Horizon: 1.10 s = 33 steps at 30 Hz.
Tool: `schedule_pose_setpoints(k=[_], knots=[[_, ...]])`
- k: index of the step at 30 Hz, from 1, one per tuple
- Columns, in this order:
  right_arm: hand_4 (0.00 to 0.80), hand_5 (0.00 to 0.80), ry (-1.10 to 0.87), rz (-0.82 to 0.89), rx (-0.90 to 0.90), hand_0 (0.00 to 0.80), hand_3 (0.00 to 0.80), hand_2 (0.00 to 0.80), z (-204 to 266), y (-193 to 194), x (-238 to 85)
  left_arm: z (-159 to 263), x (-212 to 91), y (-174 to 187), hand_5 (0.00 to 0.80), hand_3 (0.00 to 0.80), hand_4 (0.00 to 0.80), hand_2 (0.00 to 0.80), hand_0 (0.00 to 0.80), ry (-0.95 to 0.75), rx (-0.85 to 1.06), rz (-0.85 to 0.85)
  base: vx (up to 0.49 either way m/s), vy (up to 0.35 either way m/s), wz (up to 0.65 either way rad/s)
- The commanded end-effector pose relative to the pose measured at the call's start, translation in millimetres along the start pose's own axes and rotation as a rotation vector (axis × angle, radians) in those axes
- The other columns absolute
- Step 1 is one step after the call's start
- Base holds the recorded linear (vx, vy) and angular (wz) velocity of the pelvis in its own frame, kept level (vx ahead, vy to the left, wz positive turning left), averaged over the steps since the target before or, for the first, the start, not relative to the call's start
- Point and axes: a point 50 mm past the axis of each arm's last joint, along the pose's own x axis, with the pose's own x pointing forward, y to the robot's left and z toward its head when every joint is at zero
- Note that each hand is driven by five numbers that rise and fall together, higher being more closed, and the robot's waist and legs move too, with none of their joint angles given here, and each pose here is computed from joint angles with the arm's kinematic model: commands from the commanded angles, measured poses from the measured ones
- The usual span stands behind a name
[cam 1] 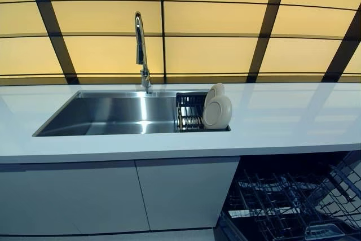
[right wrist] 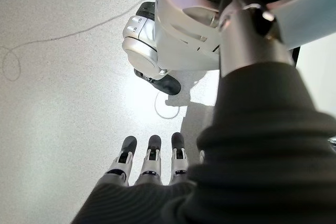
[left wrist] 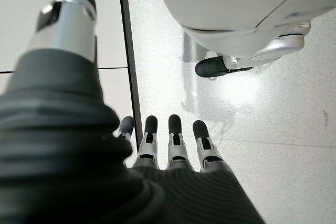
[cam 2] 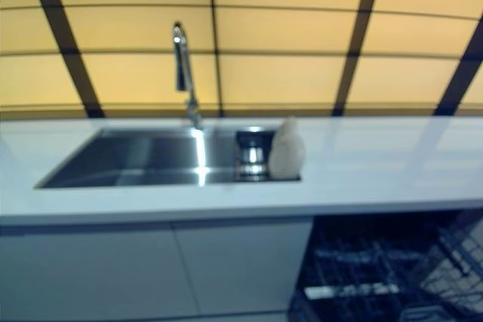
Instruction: Take plates into dishwasher
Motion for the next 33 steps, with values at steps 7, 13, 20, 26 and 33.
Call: schedule_pose_setpoints(k=[7,13,20,26,33], knots=[[0.000,0.000,-0.070,-0.005,-0.010,0.000,0.000,0.000,31.9,2.0,1.6,35.9,6.7,4.6,0.000,0.000,0.000,0.000,0.000,-0.086,-0.037,0.032,0.000,0.000,0.00],[0.000,0.000,-0.064,-0.007,-0.010,0.000,0.000,0.000,31.4,0.5,1.6,33.1,6.4,4.5,0.000,0.000,0.000,0.000,0.000,-0.080,-0.037,0.030,0.000,0.000,0.00],[0.000,0.000,-0.059,-0.007,-0.009,0.000,0.000,0.000,30.9,1.6,1.8,32.6,6.5,3.2,0.000,0.000,0.000,0.000,0.000,-0.075,-0.034,0.027,0.000,0.000,0.00],[0.000,0.000,-0.056,-0.008,-0.012,0.000,0.000,0.000,29.9,1.0,1.8,31.8,6.5,2.9,0.000,0.000,0.000,0.000,0.000,-0.072,-0.031,0.024,0.000,0.000,0.00],[0.000,0.000,-0.048,-0.002,-0.010,0.000,0.000,0.000,29.0,0.7,1.8,31.2,6.5,3.2,0.000,0.000,0.000,0.000,0.000,-0.066,-0.026,0.027,0.000,0.000,0.00]])
